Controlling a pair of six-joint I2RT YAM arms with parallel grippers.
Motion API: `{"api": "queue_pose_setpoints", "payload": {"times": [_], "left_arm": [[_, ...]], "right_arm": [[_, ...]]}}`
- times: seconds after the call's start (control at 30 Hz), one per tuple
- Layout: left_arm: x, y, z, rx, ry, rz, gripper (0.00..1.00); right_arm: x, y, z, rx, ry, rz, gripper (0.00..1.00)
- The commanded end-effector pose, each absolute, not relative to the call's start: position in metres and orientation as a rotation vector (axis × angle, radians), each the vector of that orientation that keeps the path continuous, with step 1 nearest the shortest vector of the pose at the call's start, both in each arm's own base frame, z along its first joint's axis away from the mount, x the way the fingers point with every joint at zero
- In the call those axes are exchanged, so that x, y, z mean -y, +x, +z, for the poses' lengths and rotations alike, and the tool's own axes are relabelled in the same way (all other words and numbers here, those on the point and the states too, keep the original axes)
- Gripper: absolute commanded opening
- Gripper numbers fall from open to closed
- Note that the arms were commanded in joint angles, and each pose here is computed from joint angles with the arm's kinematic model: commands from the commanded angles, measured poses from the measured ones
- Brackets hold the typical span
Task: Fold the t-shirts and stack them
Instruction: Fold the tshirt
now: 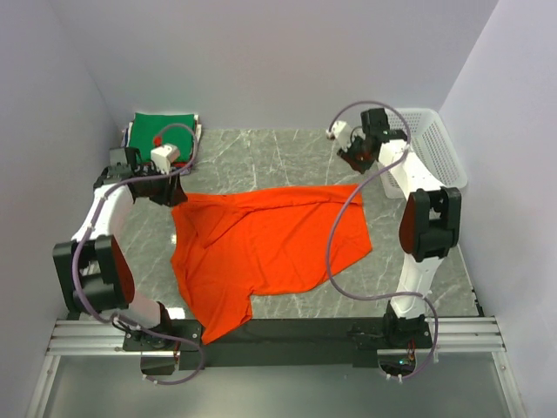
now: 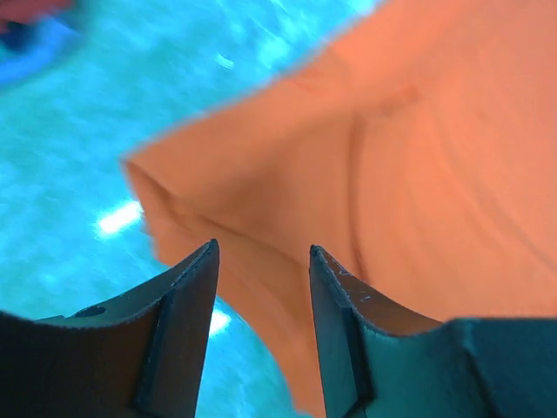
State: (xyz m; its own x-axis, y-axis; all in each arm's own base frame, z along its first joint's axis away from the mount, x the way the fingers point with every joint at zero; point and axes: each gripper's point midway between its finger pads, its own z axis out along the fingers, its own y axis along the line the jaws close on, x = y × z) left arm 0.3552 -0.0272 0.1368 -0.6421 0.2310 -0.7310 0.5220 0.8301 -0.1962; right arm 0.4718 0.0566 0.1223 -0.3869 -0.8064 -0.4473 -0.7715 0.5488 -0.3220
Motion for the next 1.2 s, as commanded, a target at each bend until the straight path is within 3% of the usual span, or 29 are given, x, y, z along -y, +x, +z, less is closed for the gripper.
{"api": "queue_pose_setpoints", "payload": {"times": [0.0,0.27,0.57,0.8,0.93,0.97,1.03,1.17], "left_arm": [[0.000,0.403,0.132,-2.261,0.400,-0.408,0.51],[-0.027,0.438,0.089,-2.357,0.237,-0.372,0.41],[-0.029,0.433,0.053,-2.441,0.249,-0.391,0.43],[-0.036,0.426,0.024,-2.532,0.242,-0.368,0.41],[-0.039,0.427,0.022,-2.542,0.261,-0.346,0.27],[-0.042,0.430,0.025,-2.538,0.264,-0.331,0.15],[-0.052,0.434,0.024,-2.543,0.259,-0.277,0.03],[-0.071,0.449,0.033,-2.521,0.245,-0.234,0.01]], "right_arm": [[-0.070,0.486,0.121,-2.314,-1.135,-0.004,0.35],[-0.065,0.504,0.066,-2.435,-1.134,-0.170,0.27],[-0.062,0.496,0.027,-2.511,-1.187,-0.213,0.28],[-0.059,0.492,0.022,-2.536,-1.218,-0.239,0.23],[-0.052,0.489,0.017,-2.554,-1.242,-0.288,0.18],[-0.051,0.488,0.014,-2.561,-1.249,-0.302,0.17],[-0.047,0.490,0.012,-2.562,-1.246,-0.329,0.12],[-0.043,0.496,0.012,-2.554,-1.210,-0.384,0.00]]}}
